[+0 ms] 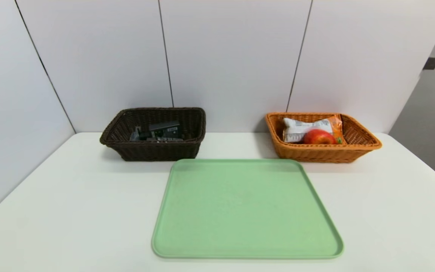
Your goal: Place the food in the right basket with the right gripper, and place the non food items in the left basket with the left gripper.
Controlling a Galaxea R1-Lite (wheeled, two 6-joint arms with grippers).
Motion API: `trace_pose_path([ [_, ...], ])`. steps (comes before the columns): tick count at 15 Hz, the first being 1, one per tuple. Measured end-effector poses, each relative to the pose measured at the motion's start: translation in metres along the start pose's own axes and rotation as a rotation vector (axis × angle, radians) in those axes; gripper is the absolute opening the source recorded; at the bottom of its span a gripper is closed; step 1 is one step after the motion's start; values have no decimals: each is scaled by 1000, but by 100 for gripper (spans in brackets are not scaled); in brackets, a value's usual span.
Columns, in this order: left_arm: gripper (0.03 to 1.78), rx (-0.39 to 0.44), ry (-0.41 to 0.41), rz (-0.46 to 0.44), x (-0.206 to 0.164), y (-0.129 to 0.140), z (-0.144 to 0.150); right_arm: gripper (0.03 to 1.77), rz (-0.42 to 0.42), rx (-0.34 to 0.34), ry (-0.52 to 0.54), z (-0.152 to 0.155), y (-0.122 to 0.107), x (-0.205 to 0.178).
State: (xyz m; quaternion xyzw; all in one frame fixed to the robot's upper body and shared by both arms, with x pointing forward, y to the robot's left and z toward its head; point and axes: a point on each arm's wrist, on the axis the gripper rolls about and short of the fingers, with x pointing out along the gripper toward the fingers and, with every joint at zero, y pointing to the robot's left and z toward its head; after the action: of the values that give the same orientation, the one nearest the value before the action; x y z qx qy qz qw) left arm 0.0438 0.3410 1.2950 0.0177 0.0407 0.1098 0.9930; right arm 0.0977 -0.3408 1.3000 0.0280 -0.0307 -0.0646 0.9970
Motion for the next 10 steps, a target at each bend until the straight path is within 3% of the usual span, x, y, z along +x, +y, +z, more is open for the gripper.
trace_pose_path([
  [4, 169, 119, -87, -112, -14, -2, -36, 169, -158, -11, -105, -17, -7, -16],
  [7, 169, 131, -105, -141, -15, -2, -46, 170, -215, -35, -126, -17, -7, -24],
  [10, 169, 124, -97, -158, -14, -3, -52, 170, -153, -51, -144, -26, -7, -35],
])
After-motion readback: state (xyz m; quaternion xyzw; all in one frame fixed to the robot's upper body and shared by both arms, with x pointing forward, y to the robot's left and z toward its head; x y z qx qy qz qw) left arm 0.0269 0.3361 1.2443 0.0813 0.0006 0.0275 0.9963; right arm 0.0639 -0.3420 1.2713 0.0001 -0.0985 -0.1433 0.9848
